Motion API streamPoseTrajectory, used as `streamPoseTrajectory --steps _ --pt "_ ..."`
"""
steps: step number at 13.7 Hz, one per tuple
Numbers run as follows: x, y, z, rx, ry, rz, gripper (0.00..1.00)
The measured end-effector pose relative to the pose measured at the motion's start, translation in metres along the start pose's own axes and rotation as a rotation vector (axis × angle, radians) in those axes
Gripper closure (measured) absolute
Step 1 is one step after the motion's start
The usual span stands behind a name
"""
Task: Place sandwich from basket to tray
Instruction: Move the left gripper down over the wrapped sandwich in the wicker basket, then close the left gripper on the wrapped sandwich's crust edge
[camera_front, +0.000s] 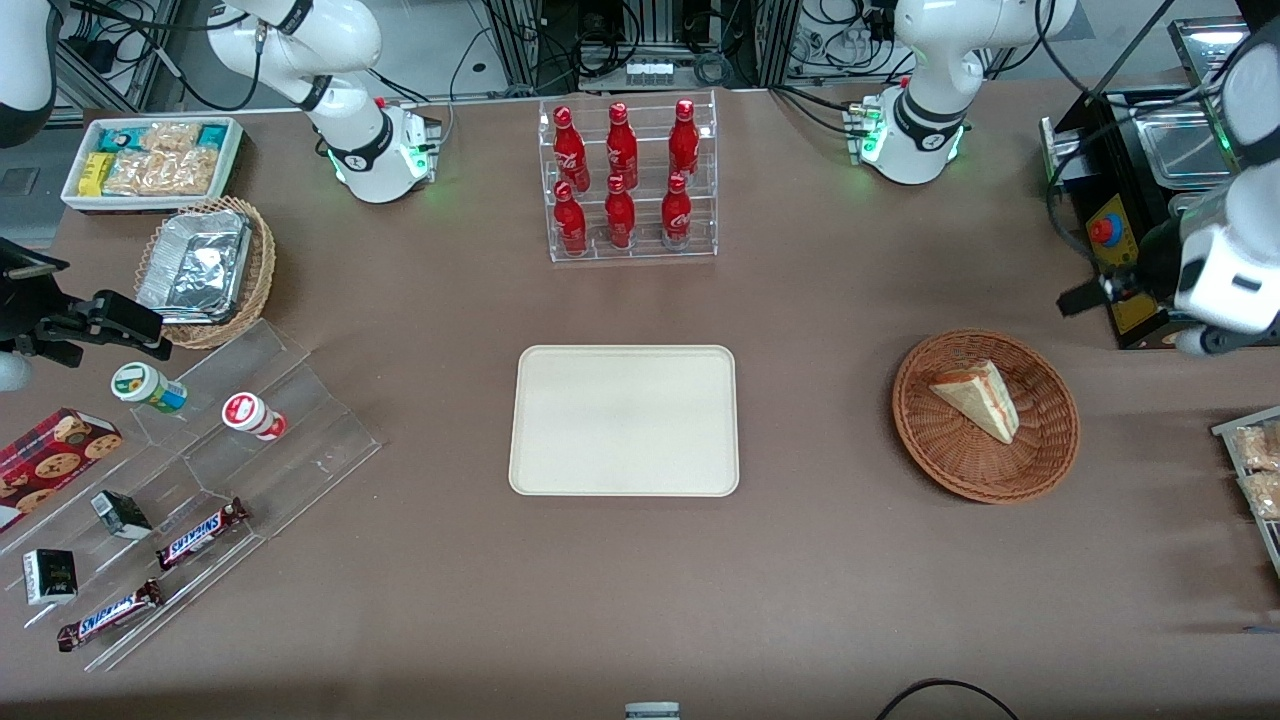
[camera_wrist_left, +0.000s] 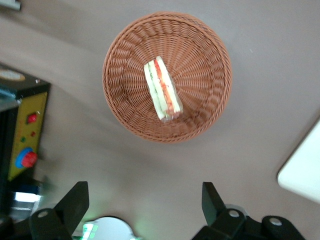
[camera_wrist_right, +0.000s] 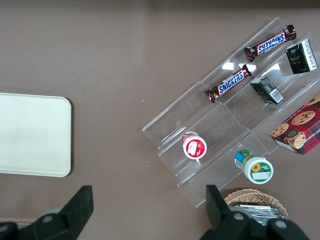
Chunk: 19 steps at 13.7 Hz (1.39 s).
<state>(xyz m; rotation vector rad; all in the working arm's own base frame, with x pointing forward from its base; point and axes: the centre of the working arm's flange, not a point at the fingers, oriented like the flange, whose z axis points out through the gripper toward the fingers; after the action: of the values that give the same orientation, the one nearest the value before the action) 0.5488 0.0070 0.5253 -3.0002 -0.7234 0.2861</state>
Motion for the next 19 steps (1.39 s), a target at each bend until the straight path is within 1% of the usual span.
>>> streamPoseTrajectory --steps 2,5,10,12,14,19 --pt "0.014 0.006 0.026 -0.002 0.002 -0.11 0.0" --pt "0.026 0.004 0.071 -0.012 0.013 -0.208 0.0" --pt "0.025 0.002 0.161 -0.042 0.052 -0.333 0.0" --pt "0.024 0.002 0.191 -0.045 0.055 -0.364 0.0" --pt "0.025 0.003 0.21 -0.038 0.043 -0.384 0.0" --pt "0.033 0.006 0.24 -0.049 0.054 -0.42 0.0"
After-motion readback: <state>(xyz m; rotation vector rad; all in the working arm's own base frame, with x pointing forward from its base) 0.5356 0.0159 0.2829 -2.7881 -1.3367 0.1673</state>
